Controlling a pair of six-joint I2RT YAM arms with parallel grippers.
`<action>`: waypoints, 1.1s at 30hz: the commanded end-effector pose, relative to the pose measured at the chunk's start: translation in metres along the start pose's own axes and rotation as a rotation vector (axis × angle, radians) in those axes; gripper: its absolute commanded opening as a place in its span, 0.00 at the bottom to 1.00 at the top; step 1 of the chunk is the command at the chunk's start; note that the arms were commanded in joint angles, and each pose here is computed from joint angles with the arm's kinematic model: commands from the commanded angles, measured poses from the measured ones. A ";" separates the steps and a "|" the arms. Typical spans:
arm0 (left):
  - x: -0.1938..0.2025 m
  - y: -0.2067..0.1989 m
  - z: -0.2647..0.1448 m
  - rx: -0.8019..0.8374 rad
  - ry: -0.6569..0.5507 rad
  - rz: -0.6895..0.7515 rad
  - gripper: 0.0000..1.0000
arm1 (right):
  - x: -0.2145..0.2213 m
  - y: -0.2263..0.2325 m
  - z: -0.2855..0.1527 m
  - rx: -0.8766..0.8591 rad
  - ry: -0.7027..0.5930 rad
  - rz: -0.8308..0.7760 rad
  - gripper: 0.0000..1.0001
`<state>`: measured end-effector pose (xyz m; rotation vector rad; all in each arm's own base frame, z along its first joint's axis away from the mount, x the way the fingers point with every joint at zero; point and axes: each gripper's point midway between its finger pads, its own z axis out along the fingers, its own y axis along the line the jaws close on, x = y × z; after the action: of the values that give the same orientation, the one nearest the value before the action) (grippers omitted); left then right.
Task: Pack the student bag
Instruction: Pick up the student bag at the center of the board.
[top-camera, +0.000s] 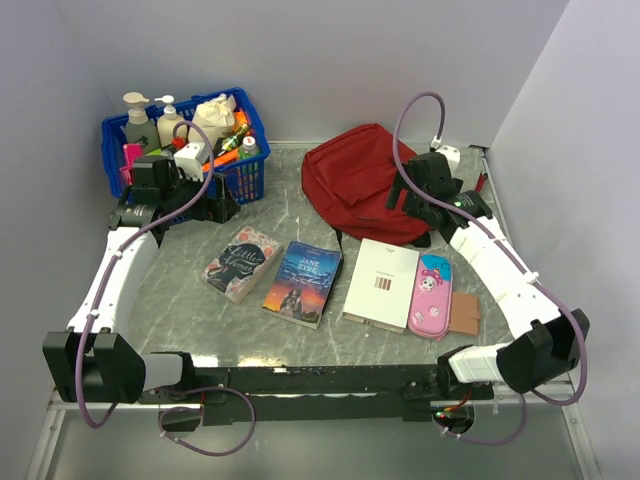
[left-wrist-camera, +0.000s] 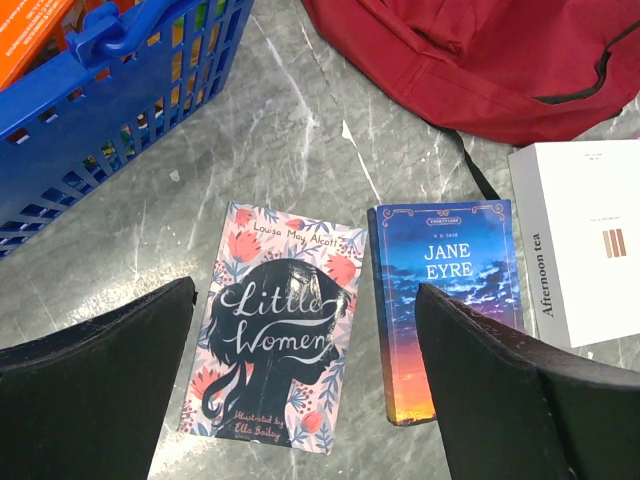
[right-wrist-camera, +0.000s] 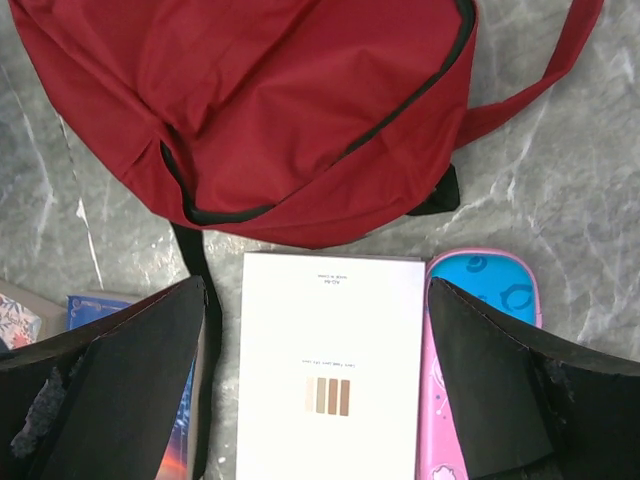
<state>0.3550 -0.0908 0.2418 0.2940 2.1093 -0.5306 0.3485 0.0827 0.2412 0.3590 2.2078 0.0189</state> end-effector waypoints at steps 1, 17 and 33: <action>-0.012 -0.003 -0.006 0.003 -0.030 0.025 0.96 | 0.018 0.008 0.019 0.002 0.078 0.015 1.00; -0.007 -0.005 -0.008 0.010 -0.027 0.038 0.96 | 0.063 0.056 0.102 -0.001 0.228 0.137 0.98; 0.006 0.001 -0.008 -0.010 -0.005 0.082 0.96 | 0.076 0.060 0.146 0.087 0.245 0.198 0.48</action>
<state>0.3496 -0.0876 0.2286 0.3447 2.1275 -0.4979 0.4118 0.1387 0.0826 0.6095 2.4962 0.0407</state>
